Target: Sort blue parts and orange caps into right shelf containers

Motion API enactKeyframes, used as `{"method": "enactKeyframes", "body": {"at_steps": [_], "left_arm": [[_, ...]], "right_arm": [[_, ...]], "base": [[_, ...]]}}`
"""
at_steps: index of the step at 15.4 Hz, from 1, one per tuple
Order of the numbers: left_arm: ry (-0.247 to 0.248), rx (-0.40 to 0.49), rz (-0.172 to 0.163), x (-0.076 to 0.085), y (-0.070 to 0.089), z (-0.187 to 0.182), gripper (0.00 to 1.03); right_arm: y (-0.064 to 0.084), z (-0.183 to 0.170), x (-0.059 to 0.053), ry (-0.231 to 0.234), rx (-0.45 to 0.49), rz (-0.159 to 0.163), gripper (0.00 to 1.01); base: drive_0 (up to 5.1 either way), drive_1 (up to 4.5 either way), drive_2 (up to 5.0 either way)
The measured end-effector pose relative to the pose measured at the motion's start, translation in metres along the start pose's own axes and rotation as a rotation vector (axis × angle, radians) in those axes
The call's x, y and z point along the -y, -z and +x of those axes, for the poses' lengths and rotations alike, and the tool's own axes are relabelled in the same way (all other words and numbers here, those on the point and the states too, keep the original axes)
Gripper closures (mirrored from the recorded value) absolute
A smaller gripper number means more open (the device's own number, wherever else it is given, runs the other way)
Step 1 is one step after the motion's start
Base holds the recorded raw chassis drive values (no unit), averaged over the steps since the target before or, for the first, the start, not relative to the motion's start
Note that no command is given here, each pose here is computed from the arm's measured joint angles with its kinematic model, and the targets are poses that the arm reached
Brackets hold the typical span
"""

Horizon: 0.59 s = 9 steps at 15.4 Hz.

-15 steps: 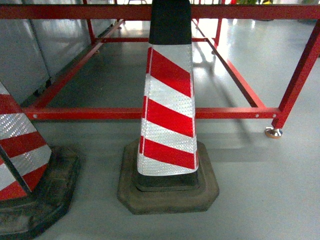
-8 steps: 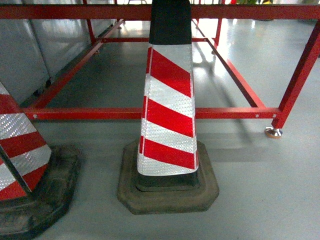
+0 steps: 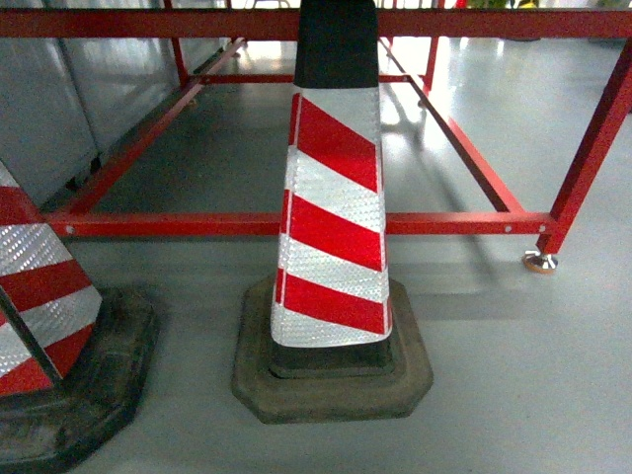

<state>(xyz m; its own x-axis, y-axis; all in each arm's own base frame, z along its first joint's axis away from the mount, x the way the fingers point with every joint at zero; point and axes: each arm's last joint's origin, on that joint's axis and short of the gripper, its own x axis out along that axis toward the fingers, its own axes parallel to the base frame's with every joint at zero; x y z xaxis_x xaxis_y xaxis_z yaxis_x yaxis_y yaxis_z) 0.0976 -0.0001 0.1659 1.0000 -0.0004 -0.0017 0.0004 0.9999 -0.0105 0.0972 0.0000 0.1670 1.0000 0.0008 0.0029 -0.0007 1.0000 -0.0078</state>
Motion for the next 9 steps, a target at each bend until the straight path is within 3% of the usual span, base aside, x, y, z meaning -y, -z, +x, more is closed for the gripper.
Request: {"method": "enactKeyframes", "body": {"at_steps": [9], "left_arm": [[0.002, 0.000, 0.002, 0.0000, 0.0000, 0.0000, 0.05]], "right_arm": [[0.0000, 0.0000, 0.0000, 0.002, 0.000, 0.001, 0.03]], "base": [[0.0, 0.00, 0.0]]}}
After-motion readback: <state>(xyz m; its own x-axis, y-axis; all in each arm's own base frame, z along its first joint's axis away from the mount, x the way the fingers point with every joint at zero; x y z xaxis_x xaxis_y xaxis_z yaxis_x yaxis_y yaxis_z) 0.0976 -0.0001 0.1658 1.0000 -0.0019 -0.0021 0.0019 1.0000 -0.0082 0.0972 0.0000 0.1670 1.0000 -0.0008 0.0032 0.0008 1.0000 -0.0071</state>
